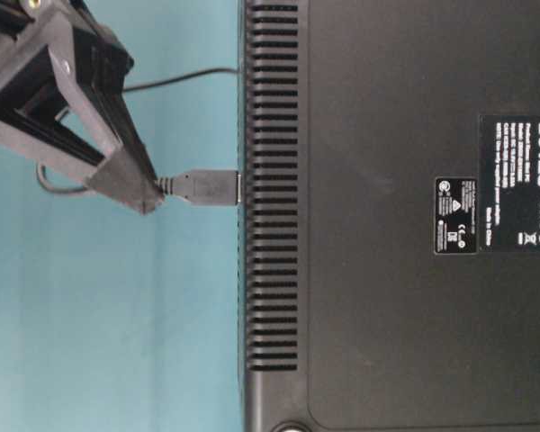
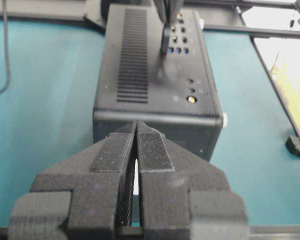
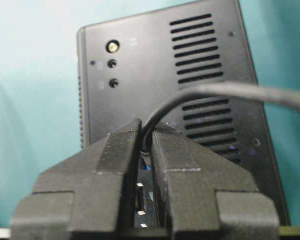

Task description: Insert the USB into the PC box with both arms.

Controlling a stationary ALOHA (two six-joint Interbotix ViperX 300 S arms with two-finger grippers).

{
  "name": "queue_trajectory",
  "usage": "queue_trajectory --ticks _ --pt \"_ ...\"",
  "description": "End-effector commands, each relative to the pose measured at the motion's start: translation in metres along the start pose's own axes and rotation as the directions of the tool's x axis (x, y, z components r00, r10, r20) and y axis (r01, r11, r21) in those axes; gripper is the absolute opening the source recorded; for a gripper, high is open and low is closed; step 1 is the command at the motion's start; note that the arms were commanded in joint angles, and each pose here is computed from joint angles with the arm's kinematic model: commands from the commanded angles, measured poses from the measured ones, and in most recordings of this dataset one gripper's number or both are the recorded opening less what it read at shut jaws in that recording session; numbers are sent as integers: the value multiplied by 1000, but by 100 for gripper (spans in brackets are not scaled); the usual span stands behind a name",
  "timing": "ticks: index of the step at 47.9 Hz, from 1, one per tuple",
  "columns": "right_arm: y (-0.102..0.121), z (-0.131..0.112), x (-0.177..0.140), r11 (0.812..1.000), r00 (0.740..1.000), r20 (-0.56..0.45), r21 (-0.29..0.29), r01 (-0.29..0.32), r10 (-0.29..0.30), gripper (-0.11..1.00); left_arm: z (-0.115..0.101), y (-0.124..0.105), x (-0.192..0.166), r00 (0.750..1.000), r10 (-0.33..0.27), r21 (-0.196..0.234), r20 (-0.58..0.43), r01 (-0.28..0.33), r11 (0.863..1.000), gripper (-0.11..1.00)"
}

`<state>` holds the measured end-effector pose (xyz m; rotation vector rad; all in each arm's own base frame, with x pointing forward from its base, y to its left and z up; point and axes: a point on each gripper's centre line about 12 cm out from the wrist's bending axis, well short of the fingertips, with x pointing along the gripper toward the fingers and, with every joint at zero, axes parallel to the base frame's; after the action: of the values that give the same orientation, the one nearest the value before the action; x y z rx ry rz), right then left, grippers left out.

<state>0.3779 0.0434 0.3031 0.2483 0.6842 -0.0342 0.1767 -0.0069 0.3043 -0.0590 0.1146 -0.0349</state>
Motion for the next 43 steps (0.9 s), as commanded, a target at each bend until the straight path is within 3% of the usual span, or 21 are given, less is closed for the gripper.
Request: queue_trajectory --ticks 1,9,14,19,43 --pt "1 10 -13 1000 999 51 -5 -12 12 22 5 -1 0 1000 -2 -8 12 2 1000 0" --pt "0 12 -14 1000 998 57 -12 -8 9 42 3 0 1 1000 -2 -57 9 3 998 0" --pt "0 13 -15 1000 998 68 -11 -9 10 57 4 -1 1 1000 -2 -63 12 3 998 0" --pt "0 14 -17 1000 997 72 -13 -11 12 64 5 -1 0 1000 -2 -64 14 3 998 0" --pt "-8 -6 -42 1000 999 48 -12 1 0 66 4 -1 -2 1000 -3 -63 20 4 998 0"
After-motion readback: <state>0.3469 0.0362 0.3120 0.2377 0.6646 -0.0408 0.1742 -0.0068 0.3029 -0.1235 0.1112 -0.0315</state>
